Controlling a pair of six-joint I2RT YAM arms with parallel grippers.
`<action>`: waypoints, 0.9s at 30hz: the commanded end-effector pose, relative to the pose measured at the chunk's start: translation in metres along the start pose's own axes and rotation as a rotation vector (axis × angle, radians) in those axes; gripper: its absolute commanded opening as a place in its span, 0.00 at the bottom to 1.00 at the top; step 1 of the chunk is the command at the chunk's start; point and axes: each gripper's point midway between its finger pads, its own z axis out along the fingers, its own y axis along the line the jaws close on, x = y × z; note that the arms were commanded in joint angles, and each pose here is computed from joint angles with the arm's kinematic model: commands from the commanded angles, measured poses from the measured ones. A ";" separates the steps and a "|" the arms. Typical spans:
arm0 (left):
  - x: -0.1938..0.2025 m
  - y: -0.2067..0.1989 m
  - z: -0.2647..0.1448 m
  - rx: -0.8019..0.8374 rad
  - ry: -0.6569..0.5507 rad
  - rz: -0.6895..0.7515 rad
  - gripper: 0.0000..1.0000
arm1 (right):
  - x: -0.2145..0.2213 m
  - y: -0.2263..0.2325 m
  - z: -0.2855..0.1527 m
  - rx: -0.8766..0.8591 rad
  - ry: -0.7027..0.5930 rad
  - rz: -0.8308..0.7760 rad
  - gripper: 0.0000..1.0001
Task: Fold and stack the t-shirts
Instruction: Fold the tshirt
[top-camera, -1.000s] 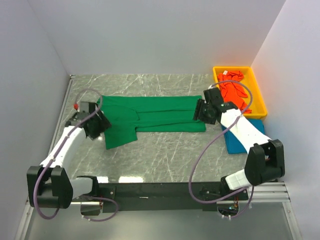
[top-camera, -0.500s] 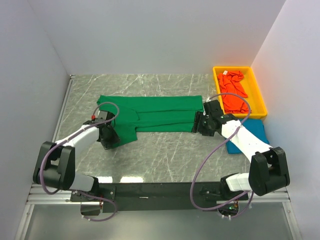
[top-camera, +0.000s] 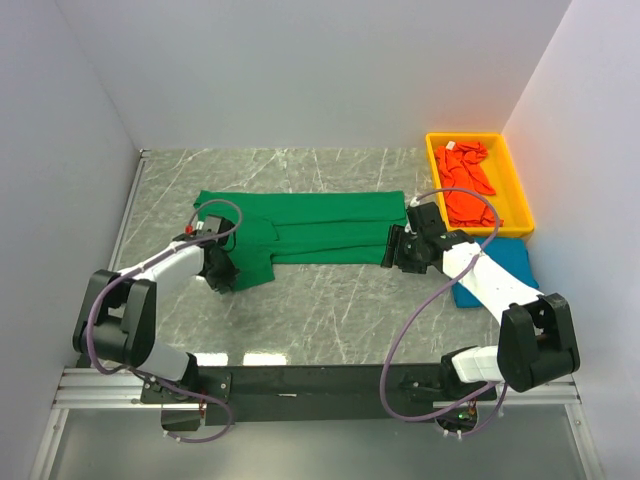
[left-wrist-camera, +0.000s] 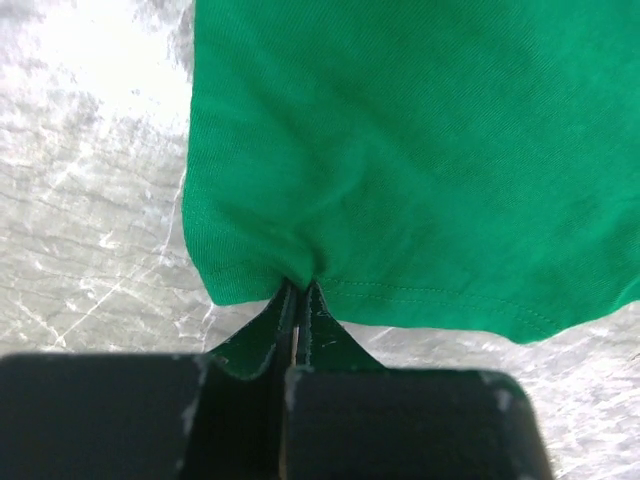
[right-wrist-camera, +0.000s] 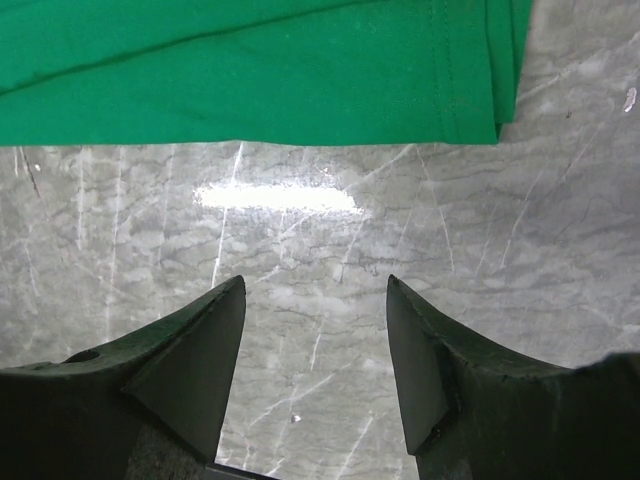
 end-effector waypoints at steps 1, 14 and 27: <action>-0.020 -0.012 -0.012 0.005 -0.053 0.011 0.01 | -0.010 0.006 -0.004 -0.025 -0.045 -0.033 0.65; -0.145 -0.101 -0.039 0.137 -0.196 0.066 0.01 | -0.016 0.005 -0.017 -0.018 -0.083 -0.050 0.64; -0.197 -0.130 -0.012 0.172 -0.246 0.061 0.01 | -0.005 0.002 -0.017 -0.027 -0.077 -0.039 0.64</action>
